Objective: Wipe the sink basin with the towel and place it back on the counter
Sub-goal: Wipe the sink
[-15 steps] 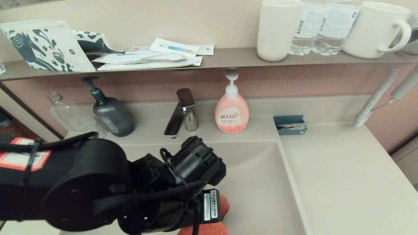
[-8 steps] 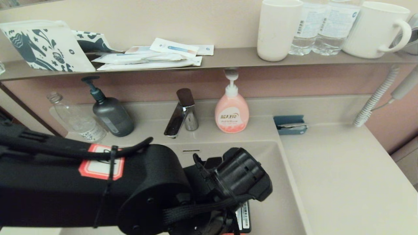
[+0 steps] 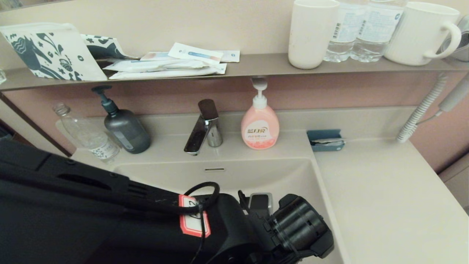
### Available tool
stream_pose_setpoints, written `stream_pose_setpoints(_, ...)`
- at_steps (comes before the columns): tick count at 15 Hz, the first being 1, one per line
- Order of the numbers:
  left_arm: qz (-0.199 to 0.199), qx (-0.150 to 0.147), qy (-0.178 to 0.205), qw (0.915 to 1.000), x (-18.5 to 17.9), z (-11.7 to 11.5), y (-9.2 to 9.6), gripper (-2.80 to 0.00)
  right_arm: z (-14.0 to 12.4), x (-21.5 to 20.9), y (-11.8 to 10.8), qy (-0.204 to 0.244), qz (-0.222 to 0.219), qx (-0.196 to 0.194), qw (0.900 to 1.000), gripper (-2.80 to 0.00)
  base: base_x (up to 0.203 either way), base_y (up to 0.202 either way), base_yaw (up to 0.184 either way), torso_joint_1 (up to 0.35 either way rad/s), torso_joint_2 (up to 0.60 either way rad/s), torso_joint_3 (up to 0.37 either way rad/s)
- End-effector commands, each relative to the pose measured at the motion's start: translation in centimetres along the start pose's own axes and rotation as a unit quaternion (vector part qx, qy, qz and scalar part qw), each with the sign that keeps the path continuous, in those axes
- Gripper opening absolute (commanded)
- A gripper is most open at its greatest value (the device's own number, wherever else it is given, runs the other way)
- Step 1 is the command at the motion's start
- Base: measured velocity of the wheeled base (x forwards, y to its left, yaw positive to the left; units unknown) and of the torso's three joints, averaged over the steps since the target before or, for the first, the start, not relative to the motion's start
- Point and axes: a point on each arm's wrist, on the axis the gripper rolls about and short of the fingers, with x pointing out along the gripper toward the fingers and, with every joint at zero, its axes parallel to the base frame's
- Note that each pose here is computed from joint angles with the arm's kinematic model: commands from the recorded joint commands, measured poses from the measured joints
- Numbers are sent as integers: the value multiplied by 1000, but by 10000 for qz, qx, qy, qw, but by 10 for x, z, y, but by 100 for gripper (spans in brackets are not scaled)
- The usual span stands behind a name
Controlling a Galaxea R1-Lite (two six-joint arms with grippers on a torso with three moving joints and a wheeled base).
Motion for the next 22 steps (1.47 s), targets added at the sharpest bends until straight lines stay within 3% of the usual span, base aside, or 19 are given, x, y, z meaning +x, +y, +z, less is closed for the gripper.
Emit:
stream_pose_setpoints(1, 147, 24, 78, 9999, 14, -4, -3, -280, 0, 0, 0, -2, 3, -3, 10000, -280, 0, 0, 0, 0, 0, 0)
stream_pose_setpoints(5, 602, 63, 122, 9981, 46, -13, -2, -280, 0, 0, 0, -3, 3, -3, 10000, -280, 0, 0, 0, 0, 0, 0)
stream_pose_setpoints(9, 799, 76, 139, 9967, 52, -14, 7, -280, 0, 0, 0, 4, 3, -3, 10000, -280, 0, 0, 0, 0, 0, 0)
stream_pose_setpoints(17, 1053, 353, 286, 9934, 69, -24, 43, -280, 0, 0, 0, 0, 3, -3, 10000, -280, 0, 0, 0, 0, 0, 0)
stream_pose_setpoints(22, 1191, 205, 316, 9922, 68, -15, 60, -280, 0, 0, 0, 2, 3, -3, 10000, -280, 0, 0, 0, 0, 0, 0)
